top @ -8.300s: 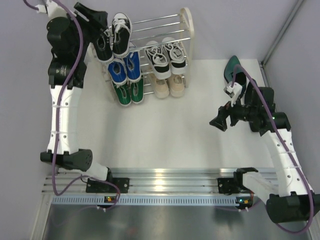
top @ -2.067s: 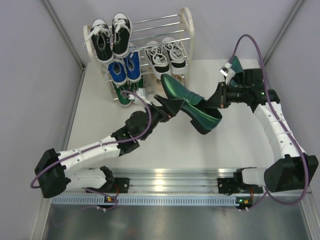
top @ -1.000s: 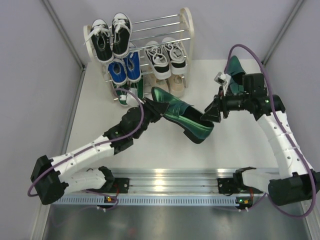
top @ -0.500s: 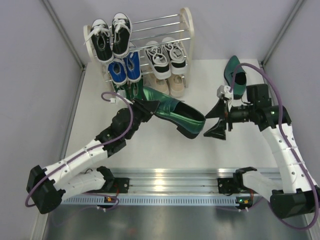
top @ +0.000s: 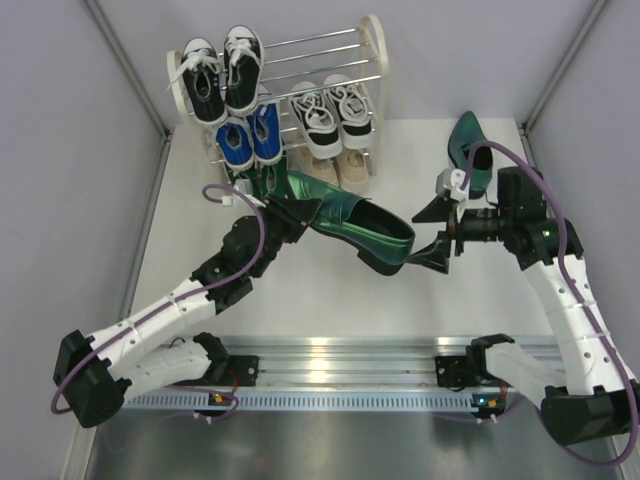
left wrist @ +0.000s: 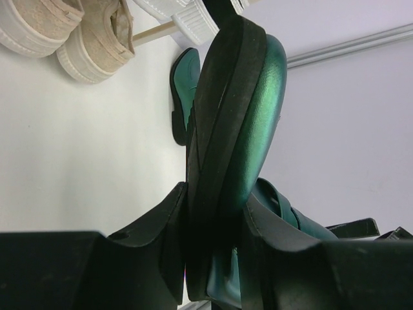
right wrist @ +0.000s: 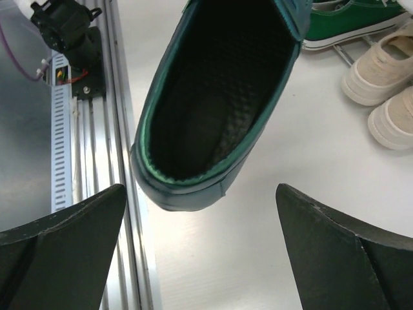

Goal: Place and organize the shoes onto the shoe shelf
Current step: Pick up the shoe at the center of the board.

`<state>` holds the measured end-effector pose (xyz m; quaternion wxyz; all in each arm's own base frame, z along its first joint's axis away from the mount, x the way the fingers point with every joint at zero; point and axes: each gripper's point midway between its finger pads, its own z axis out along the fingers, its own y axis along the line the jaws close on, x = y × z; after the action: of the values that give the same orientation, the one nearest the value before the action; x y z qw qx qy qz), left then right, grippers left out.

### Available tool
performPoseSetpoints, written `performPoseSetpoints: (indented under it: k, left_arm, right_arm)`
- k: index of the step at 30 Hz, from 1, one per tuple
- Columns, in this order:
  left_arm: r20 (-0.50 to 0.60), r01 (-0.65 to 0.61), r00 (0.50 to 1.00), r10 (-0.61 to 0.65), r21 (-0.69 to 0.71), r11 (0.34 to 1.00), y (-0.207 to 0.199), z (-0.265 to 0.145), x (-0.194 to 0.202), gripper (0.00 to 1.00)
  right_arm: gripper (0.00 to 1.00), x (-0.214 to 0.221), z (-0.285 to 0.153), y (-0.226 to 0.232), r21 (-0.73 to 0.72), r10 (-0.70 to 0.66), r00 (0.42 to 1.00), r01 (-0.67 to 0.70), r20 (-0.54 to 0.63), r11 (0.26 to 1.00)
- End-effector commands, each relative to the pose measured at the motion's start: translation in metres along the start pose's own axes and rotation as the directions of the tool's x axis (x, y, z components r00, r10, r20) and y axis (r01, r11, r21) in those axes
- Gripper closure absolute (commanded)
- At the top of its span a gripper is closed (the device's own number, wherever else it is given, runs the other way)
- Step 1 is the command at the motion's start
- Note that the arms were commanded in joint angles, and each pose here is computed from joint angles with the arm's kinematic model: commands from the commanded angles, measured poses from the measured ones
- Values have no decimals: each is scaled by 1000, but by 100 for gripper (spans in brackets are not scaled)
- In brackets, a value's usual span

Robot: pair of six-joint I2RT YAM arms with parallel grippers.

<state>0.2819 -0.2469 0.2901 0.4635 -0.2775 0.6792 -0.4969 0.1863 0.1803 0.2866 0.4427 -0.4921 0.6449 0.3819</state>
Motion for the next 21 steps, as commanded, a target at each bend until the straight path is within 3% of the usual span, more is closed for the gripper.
performPoseSetpoints:
  k: [1, 8, 21]
  left_arm:
    - [44, 169, 982, -185, 251, 953, -79, -10, -30, 100]
    - [96, 183, 972, -216, 272, 945, -91, -10, -44, 100]
    - [86, 228, 960, -265, 302, 925, -109, 8, -44, 100]
  right_arm:
    - [1, -32, -2, -15, 40, -75, 995, 73, 61, 997]
    - [1, -21, 9, -6, 56, 93, 994, -95, 52, 994]
    - [1, -36, 21, -10, 90, 129, 988, -137, 86, 987]
